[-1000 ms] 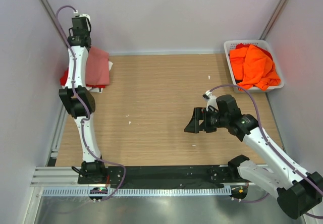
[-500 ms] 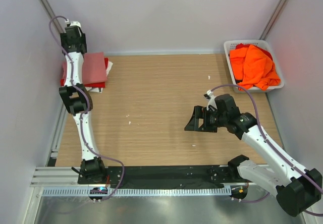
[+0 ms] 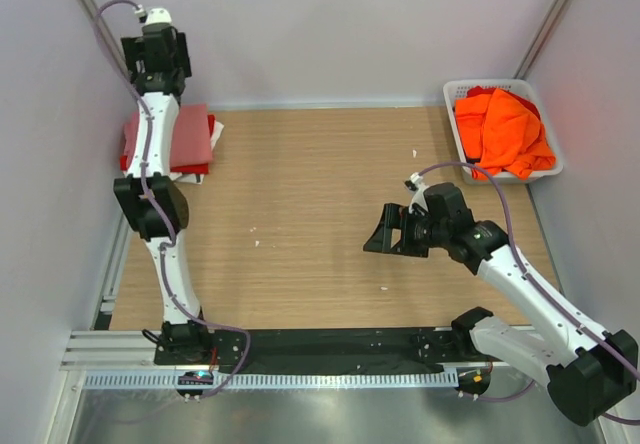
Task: Fold and stack the t-shirts
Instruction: Neatly place the folded tshirt to the corner, then reset both grippers
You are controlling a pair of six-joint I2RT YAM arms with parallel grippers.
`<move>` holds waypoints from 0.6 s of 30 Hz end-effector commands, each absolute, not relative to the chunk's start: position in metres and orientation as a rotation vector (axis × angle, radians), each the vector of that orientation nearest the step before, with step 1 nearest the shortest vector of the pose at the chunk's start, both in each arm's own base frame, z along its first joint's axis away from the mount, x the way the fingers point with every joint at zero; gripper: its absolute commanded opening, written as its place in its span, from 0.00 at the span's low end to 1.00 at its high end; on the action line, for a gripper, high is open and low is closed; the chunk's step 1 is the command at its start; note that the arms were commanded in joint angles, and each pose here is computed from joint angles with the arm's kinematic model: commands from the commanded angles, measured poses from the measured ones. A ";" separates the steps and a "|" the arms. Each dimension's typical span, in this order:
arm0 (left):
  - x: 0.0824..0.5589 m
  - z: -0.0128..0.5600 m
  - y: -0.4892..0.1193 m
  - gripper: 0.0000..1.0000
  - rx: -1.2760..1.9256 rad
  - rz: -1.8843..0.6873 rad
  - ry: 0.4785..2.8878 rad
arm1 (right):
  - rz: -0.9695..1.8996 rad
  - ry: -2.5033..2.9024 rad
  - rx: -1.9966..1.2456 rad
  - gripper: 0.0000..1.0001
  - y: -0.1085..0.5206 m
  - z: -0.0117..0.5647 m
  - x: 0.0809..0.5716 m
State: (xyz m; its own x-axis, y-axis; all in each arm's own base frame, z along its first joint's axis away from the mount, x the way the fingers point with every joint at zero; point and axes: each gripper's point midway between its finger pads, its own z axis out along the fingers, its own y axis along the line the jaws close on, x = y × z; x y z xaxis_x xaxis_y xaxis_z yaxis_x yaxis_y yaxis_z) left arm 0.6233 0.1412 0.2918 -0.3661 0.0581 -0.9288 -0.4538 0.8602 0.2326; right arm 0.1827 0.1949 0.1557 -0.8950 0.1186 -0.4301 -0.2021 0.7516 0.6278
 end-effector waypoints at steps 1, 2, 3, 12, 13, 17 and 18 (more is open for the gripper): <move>0.589 0.390 0.055 1.00 -0.296 0.511 1.688 | 0.892 2.406 -0.087 0.92 0.193 0.177 0.204; 0.575 0.392 0.040 1.00 -0.279 0.495 1.706 | 0.839 2.408 -0.067 0.92 0.187 0.174 0.208; 0.568 0.390 0.009 1.00 -0.241 0.450 1.723 | 0.818 2.409 -0.067 0.92 0.185 0.172 0.209; 0.453 0.329 -0.095 1.00 -0.111 -0.083 2.040 | 0.776 2.385 -0.004 0.91 0.186 0.159 0.230; 0.444 0.325 -0.097 1.00 -0.077 -0.103 2.047 | 0.776 2.375 -0.007 0.91 0.187 0.162 0.232; 0.410 0.302 -0.111 1.00 -0.078 -0.260 2.073 | 0.729 2.314 -0.003 0.92 0.182 0.173 0.243; 0.403 0.304 -0.120 1.00 -0.044 -0.318 2.072 | 0.716 2.310 0.002 0.92 0.180 0.175 0.245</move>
State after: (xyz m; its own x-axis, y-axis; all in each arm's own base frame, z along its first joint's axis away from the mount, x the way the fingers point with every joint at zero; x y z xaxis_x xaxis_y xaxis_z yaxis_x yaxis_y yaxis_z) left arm 0.4236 -0.0849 0.2853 -0.5141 -0.0860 -0.8534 -0.0360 0.9962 -0.0787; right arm 0.2246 0.1800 0.1485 -0.8251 0.1638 -0.5408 -0.1668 0.8438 0.5100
